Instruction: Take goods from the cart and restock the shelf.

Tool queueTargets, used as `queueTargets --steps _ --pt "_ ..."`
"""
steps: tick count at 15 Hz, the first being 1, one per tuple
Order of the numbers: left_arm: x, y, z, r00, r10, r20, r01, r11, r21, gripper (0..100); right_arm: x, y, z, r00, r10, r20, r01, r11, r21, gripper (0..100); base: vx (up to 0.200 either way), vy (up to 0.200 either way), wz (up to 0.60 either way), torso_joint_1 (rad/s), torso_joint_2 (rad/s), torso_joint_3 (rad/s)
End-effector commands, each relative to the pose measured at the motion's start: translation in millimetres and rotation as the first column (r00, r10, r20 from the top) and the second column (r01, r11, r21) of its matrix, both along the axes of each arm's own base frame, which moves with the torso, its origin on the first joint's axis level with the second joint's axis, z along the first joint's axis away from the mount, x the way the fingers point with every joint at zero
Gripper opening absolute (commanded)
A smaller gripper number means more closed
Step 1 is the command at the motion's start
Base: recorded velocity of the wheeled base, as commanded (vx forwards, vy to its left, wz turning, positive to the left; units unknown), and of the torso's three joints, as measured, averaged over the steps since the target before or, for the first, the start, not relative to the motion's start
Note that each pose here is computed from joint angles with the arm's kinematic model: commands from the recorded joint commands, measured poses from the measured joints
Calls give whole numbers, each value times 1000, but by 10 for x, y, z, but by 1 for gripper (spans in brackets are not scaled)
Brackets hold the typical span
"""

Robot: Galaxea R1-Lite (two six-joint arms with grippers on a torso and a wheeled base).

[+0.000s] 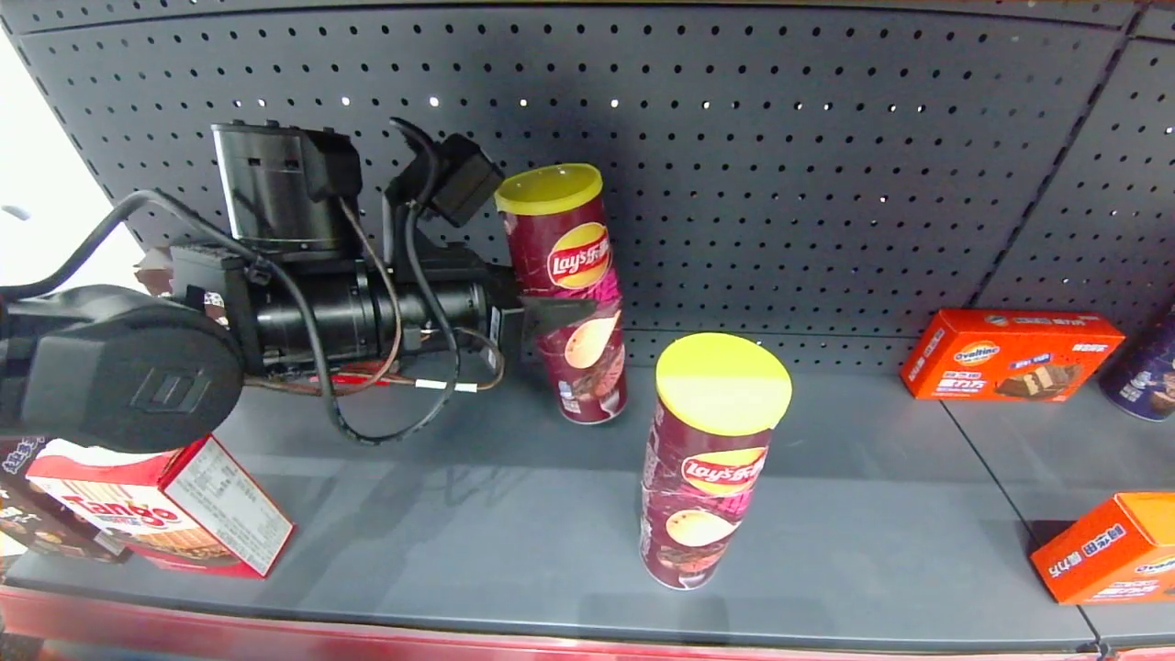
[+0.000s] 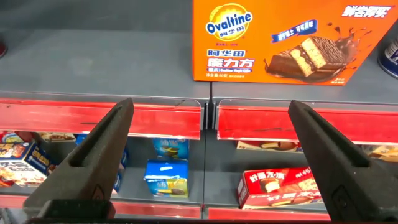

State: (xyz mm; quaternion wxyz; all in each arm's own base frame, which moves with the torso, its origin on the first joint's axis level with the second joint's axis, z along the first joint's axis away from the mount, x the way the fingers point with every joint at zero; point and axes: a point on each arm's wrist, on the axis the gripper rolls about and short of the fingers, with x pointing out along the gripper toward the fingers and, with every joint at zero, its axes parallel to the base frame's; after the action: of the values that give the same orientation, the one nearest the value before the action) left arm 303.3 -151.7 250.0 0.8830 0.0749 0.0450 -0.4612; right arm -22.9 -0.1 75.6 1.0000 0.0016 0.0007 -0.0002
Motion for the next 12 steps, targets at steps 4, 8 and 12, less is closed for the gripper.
queueTargets --steps 4,8,12 --pt "193 -155 -85 999 -43 -26 44 999 27 0 0 0 0 1000 0 0 0 1000 0 100 0 0 0 0 0 0" --pt "202 -122 -136 988 -154 -20 155 987 51 0 0 0 0 1000 0 0 0 1000 1 100 0 0 0 0 0 0" --pt "216 -165 -211 980 -201 3 200 976 83 0 0 0 0 1000 0 0 0 1000 0 100 0 0 0 0 0 0"
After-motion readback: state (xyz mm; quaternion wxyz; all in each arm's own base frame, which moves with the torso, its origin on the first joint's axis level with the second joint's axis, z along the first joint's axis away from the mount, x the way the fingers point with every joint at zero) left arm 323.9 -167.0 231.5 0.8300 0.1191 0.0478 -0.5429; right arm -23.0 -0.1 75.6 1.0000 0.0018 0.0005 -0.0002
